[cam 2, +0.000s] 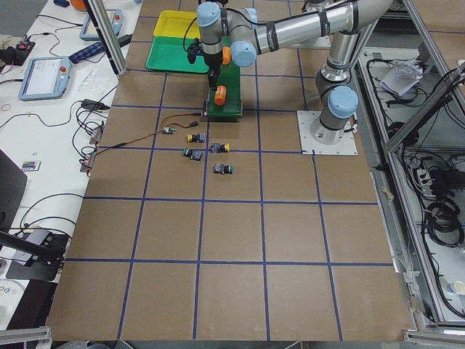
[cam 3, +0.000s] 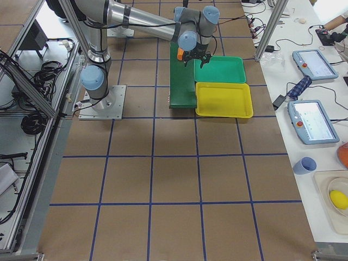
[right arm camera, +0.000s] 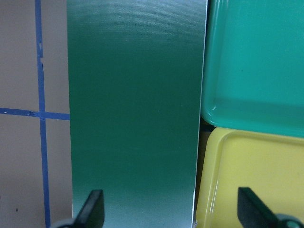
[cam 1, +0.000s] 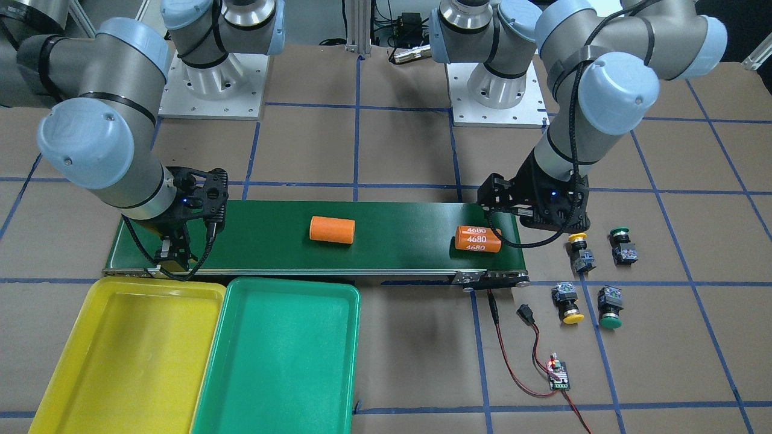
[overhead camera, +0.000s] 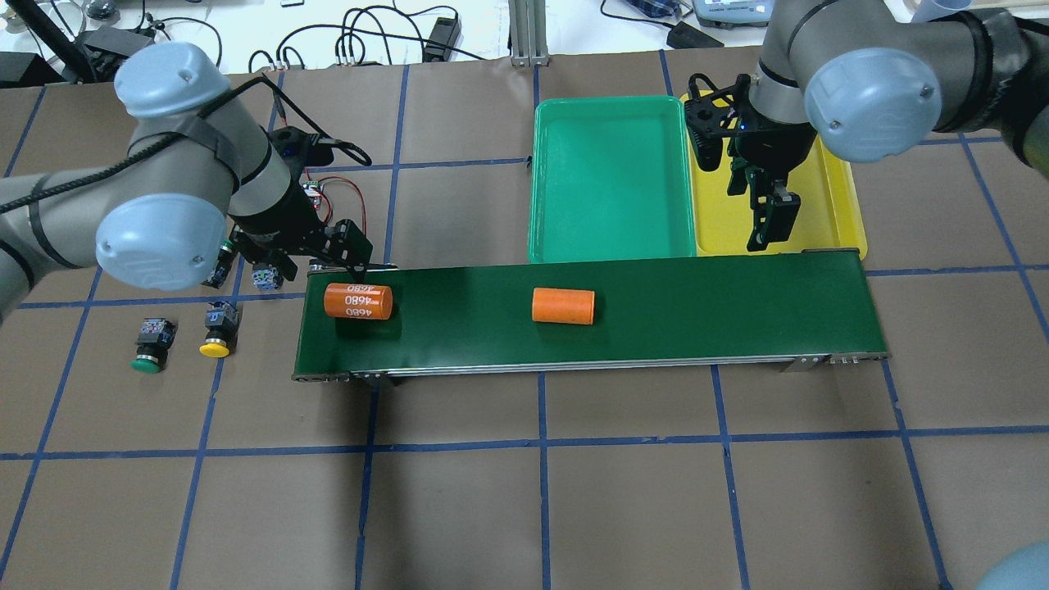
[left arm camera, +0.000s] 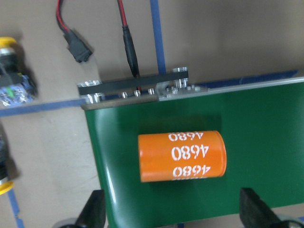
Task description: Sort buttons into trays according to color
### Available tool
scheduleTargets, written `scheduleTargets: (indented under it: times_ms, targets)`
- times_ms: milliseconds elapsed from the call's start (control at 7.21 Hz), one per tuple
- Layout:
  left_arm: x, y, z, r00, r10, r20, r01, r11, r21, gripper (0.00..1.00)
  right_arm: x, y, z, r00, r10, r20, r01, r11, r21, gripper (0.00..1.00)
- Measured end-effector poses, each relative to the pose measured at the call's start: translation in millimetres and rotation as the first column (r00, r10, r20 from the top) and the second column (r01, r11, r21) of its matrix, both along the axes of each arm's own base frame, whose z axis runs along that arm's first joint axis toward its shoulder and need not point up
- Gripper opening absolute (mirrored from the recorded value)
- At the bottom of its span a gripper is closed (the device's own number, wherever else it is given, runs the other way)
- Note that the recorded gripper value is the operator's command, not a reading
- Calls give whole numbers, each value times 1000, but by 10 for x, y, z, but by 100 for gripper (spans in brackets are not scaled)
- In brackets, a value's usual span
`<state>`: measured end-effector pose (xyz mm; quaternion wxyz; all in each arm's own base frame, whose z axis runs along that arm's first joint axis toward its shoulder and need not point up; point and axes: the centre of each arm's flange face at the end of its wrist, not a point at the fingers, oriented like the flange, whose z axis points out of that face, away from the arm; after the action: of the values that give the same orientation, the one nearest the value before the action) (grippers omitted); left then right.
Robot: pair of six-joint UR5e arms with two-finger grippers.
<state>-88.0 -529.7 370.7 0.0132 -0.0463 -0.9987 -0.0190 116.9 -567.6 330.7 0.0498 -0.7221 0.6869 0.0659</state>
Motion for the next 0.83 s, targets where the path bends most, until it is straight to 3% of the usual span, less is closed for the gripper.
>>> scheduleTargets:
  times_ms: [416, 693, 832]
  targets:
    - [976, -314, -84, 994, 101, 51, -102, 995, 13, 100, -11, -113, -314, 1000, -6, -4, 6, 1000, -8, 100]
    - [1269, -559, -486, 997, 65, 49, -65, 998, 2, 100, 14, 79, -582, 1000, -4, -10, 3, 1000, -17, 100]
    - [1327, -649, -700, 997, 58, 47, -58, 998, 7, 100, 23, 298, -602, 1000, 0, -16, -1, 998, -60, 100]
